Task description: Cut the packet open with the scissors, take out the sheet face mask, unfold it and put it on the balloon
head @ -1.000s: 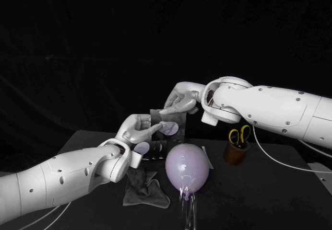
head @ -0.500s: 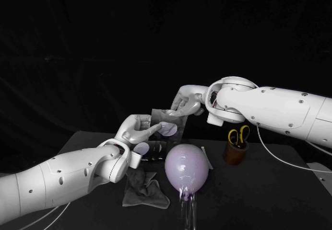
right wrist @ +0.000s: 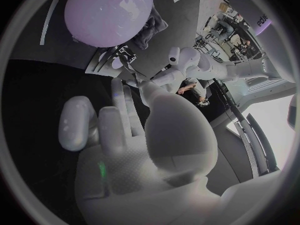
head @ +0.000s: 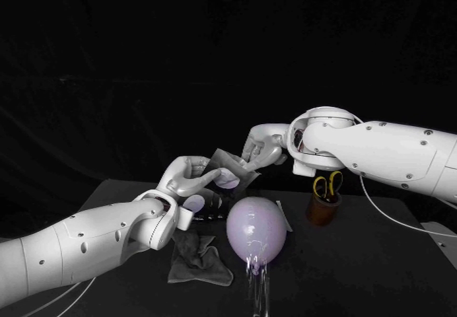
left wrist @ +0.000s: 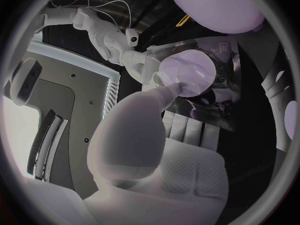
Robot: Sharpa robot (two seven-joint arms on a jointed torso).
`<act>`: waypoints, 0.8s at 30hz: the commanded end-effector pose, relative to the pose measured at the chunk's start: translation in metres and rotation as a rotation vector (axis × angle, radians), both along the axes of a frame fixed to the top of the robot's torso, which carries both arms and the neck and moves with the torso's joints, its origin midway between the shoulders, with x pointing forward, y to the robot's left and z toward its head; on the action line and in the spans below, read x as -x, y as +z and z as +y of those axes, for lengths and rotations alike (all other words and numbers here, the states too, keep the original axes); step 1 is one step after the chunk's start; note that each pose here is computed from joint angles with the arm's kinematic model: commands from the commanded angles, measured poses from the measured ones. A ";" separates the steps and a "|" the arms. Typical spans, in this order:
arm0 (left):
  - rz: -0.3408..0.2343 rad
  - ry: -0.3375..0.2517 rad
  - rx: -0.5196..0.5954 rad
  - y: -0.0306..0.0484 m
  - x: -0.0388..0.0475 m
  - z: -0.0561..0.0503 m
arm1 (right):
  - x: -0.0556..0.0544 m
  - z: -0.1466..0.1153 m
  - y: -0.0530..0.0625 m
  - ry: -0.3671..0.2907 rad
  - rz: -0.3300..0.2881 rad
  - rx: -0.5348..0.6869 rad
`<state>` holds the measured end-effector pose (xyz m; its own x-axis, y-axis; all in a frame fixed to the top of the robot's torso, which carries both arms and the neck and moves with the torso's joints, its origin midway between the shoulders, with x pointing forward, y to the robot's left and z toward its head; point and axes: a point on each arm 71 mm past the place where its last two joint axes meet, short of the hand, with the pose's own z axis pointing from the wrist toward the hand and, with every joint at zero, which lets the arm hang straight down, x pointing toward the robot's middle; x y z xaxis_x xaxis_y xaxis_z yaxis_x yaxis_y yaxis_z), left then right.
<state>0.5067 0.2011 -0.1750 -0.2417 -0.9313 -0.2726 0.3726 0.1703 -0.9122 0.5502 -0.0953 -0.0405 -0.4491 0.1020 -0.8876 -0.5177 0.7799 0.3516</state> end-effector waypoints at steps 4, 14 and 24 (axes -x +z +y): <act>-0.019 -0.012 -0.006 0.0029 0.0003 -0.005 | 0.003 0.002 -0.007 0.021 0.043 0.093; -0.020 -0.025 -0.003 0.0035 0.0017 -0.011 | 0.005 0.011 -0.014 0.031 0.030 0.135; -0.024 -0.027 -0.001 0.0042 0.0027 -0.012 | 0.007 0.011 -0.019 0.034 0.017 0.105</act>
<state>0.5041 0.1904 -0.1740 -0.2630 -0.9243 -0.2765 0.3814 0.1636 -0.9098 0.5434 -0.0830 -0.0597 -0.4814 -0.0037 -0.8765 -0.5310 0.7968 0.2883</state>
